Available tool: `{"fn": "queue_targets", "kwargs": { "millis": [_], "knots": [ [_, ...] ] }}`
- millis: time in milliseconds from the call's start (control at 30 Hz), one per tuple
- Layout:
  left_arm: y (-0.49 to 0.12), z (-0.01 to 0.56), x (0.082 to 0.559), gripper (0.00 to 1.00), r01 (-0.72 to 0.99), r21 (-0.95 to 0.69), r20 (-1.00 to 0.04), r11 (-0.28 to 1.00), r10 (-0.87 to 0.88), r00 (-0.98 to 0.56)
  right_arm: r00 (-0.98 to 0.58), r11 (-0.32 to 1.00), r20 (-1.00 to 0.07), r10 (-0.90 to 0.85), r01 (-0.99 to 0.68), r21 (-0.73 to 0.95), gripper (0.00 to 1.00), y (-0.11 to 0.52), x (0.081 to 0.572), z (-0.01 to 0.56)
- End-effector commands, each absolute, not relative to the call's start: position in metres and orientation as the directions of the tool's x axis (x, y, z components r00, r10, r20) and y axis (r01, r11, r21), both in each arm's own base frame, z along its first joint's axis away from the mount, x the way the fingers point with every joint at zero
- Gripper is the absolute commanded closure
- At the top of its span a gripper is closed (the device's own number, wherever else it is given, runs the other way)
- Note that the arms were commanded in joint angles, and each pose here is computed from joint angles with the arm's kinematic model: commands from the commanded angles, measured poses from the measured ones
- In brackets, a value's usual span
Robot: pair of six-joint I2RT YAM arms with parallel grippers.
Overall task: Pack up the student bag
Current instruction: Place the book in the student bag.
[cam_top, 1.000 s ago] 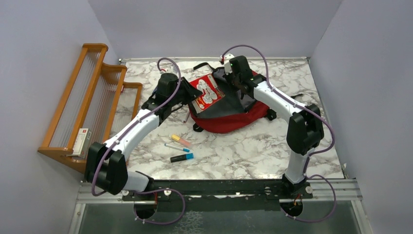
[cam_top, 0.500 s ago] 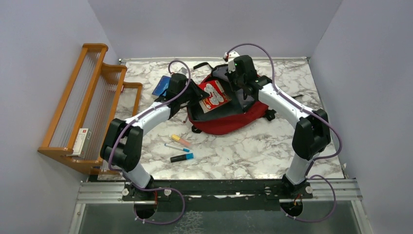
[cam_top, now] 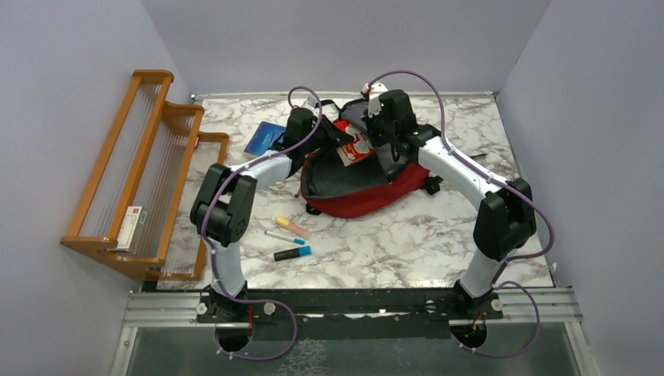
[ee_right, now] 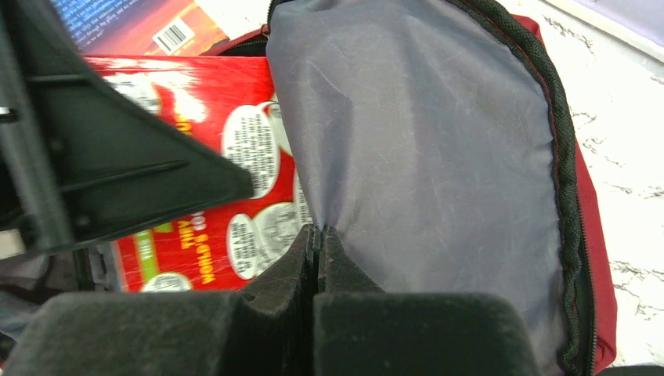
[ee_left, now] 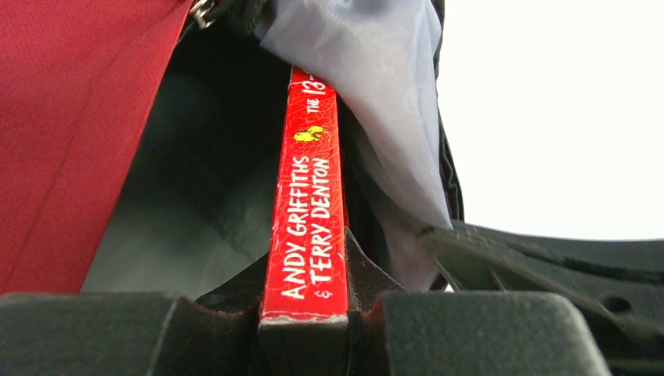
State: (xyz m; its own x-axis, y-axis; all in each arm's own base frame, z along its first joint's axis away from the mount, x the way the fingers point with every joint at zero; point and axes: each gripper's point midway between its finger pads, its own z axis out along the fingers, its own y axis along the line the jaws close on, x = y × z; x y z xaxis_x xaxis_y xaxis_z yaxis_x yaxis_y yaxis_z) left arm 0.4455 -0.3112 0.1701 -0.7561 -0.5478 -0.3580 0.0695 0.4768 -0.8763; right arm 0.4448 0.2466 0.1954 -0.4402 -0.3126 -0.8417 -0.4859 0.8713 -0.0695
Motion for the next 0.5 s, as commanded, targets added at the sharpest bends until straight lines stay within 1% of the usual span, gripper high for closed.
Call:
{"fn": "queue_targets", "kwargs": {
  "millis": [0, 200, 467],
  "knots": [
    [-0.341, 0.217, 0.465, 1.00, 0.240, -0.905, -0.407, 0.351, -0.552, -0.728, -0.366, 0.863, -0.899, -0.240, -0.504, -0.026, 0.99, 0.256, 0.443, 0.233],
    [-0.367, 0.209, 0.476, 1.00, 0.260, -0.922, -0.381, 0.288, -0.546, -0.746, -0.374, 0.867, -0.895, -0.244, -0.497, -0.029, 0.99, 0.254, 0.442, 0.232],
    [-0.393, 0.193, 0.492, 1.00, 0.256, -0.922, -0.383, 0.290, -0.583, -0.717, -0.390, 0.874, -0.888, -0.244, -0.485, -0.027, 0.99, 0.252, 0.442, 0.224]
  ]
}}
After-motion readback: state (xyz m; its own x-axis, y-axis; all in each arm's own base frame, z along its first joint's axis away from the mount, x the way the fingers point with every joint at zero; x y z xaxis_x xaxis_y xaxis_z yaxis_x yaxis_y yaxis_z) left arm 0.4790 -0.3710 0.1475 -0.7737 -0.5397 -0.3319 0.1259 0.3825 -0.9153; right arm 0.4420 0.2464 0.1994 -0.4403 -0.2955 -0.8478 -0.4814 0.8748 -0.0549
